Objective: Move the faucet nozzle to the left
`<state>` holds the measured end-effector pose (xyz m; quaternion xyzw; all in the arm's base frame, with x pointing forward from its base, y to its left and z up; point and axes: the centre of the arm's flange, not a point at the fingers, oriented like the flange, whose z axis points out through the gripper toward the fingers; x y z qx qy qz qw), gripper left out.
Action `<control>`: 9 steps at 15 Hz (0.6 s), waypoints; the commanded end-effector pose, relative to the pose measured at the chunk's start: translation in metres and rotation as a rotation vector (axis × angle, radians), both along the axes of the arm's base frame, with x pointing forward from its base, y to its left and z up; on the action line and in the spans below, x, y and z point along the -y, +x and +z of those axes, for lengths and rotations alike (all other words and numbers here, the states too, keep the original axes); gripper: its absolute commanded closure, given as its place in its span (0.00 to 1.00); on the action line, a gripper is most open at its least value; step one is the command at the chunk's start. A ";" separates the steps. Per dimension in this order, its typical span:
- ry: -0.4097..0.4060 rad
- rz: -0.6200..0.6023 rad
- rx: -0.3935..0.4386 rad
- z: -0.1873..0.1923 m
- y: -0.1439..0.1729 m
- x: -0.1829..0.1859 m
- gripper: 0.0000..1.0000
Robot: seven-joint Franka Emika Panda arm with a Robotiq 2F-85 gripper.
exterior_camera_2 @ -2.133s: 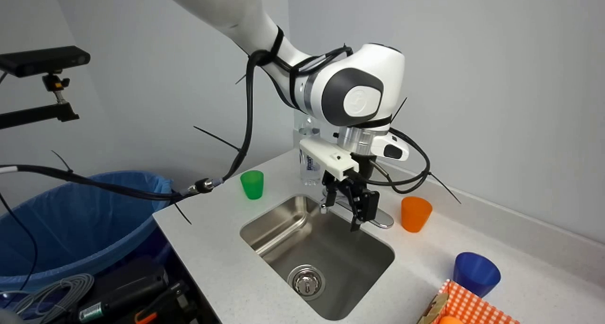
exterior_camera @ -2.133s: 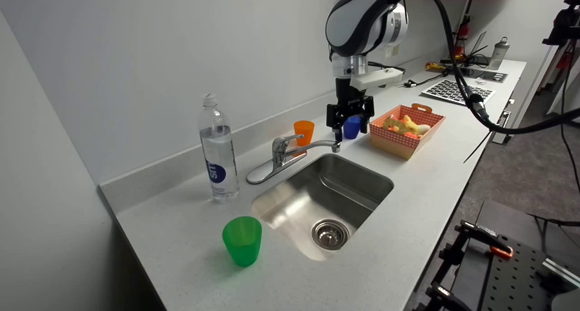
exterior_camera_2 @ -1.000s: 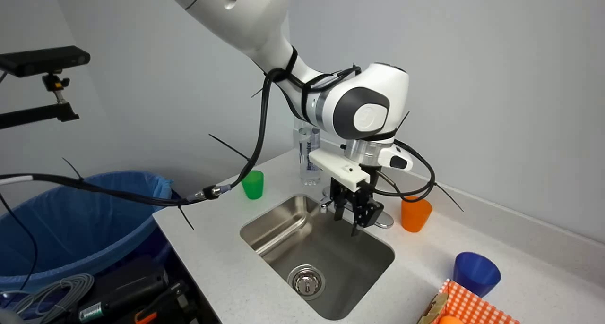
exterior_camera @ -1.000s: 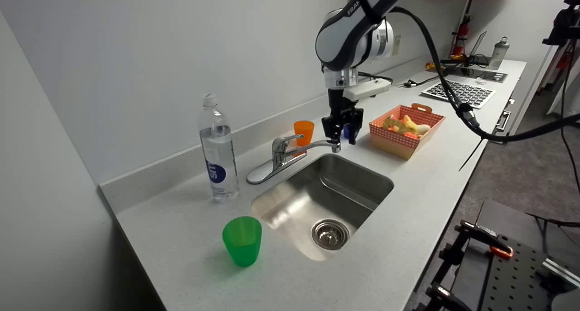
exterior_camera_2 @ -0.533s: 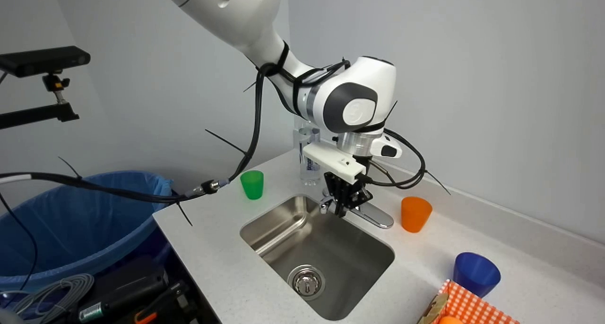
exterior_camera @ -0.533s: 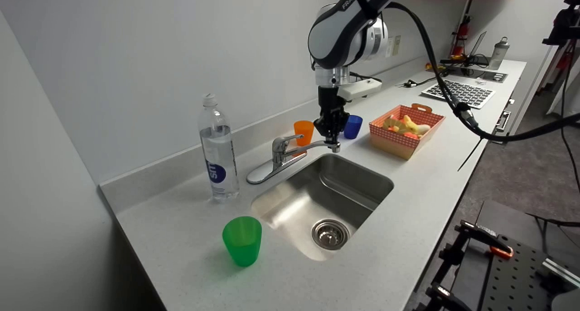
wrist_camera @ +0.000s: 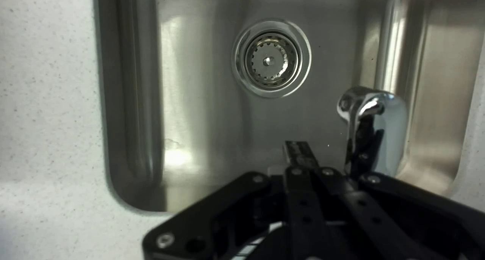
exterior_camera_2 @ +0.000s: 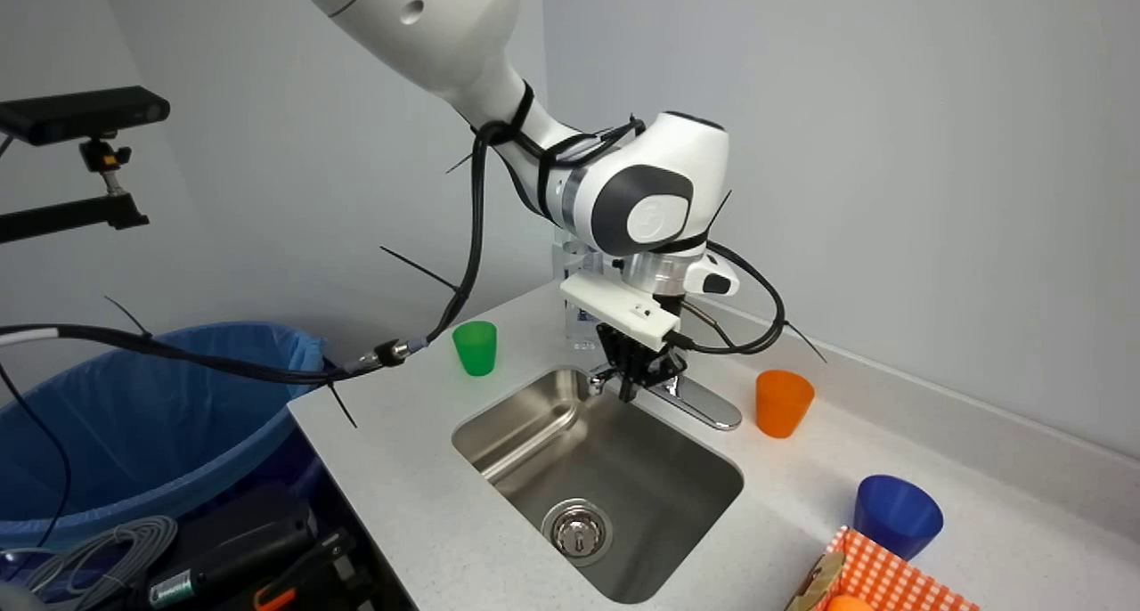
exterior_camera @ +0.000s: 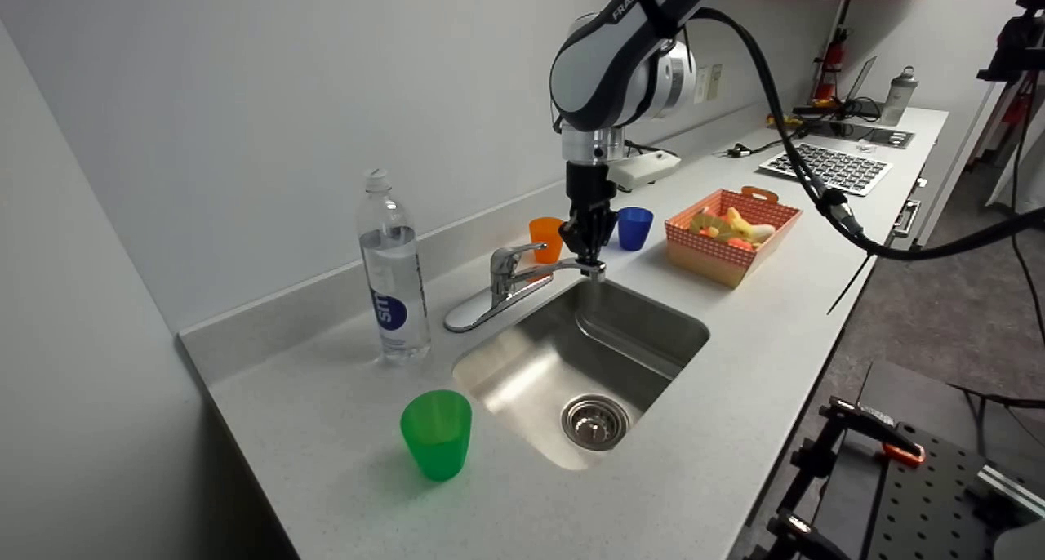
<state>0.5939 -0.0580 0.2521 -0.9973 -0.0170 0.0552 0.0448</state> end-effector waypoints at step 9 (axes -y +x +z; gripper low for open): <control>0.025 0.116 0.043 -0.007 -0.030 -0.071 1.00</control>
